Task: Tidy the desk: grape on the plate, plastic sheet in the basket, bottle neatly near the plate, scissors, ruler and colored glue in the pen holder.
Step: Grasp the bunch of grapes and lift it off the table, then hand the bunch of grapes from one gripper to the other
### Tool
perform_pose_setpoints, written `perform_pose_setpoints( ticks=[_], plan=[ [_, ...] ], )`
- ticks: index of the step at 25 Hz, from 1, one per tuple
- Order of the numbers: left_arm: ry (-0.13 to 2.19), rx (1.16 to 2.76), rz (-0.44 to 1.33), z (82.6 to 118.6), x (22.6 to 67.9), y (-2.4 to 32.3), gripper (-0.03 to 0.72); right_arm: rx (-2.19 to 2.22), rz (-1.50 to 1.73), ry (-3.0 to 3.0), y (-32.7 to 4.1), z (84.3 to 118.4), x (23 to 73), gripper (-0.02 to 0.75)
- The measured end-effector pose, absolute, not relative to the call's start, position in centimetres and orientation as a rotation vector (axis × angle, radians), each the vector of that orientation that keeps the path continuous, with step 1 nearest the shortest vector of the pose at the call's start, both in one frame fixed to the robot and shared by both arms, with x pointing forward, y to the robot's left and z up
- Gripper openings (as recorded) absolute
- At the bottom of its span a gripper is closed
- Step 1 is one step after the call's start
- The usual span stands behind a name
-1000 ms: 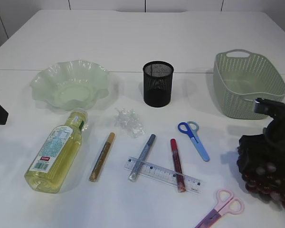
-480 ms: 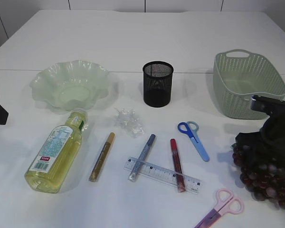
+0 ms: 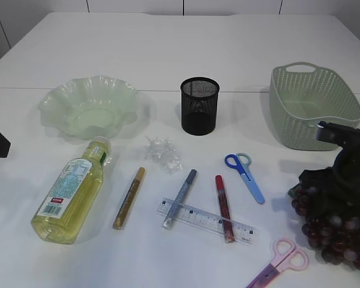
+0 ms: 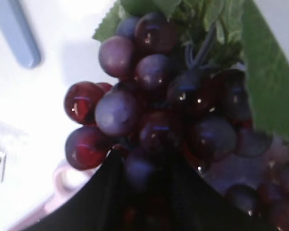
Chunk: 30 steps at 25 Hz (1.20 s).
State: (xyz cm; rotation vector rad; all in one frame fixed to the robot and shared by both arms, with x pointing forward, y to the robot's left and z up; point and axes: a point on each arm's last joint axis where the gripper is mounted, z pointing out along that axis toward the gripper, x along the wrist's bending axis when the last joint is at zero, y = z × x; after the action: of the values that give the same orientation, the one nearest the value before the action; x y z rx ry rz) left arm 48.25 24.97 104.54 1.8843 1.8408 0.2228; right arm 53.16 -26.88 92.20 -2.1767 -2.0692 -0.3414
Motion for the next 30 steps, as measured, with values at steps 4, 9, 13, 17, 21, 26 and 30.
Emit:
perform_pose_setpoints(
  ticks=[4, 9, 13, 17, 21, 26, 30],
  plan=[
    [1.841, 1.884, 0.223, 104.5, 48.3, 25.0, 0.361, -2.169, -0.400, -2.093, -26.8, 94.4, 52.5, 0.226],
    [1.841, 1.884, 0.223, 104.5, 48.3, 25.0, 0.361, -2.157, -0.491, -2.140, -26.7, 97.0, 51.6, 0.221],
    [1.841, 1.884, 0.223, 104.5, 48.3, 25.0, 0.361, -2.147, -0.565, -2.141, -26.5, 98.7, 50.9, 0.218],
    [1.834, 1.891, 0.225, 104.5, 48.3, 25.0, 0.361, -2.117, -0.671, -2.131, -26.0, 100.5, 50.1, 0.217],
    [1.834, 1.891, 0.225, 104.5, 48.3, 25.0, 0.361, -2.046, -0.802, -2.104, -25.3, 102.5, 49.1, 0.216],
    [1.834, 1.891, 0.225, 104.5, 48.3, 25.0, 0.361, -1.971, -0.975, -2.095, -24.6, 105.9, 48.2, 0.215],
    [1.834, 1.891, 0.225, 104.5, 48.3, 25.0, 0.361, -1.908, -1.112, -2.145, -24.4, 109.7, 48.1, 0.215]
  ],
)
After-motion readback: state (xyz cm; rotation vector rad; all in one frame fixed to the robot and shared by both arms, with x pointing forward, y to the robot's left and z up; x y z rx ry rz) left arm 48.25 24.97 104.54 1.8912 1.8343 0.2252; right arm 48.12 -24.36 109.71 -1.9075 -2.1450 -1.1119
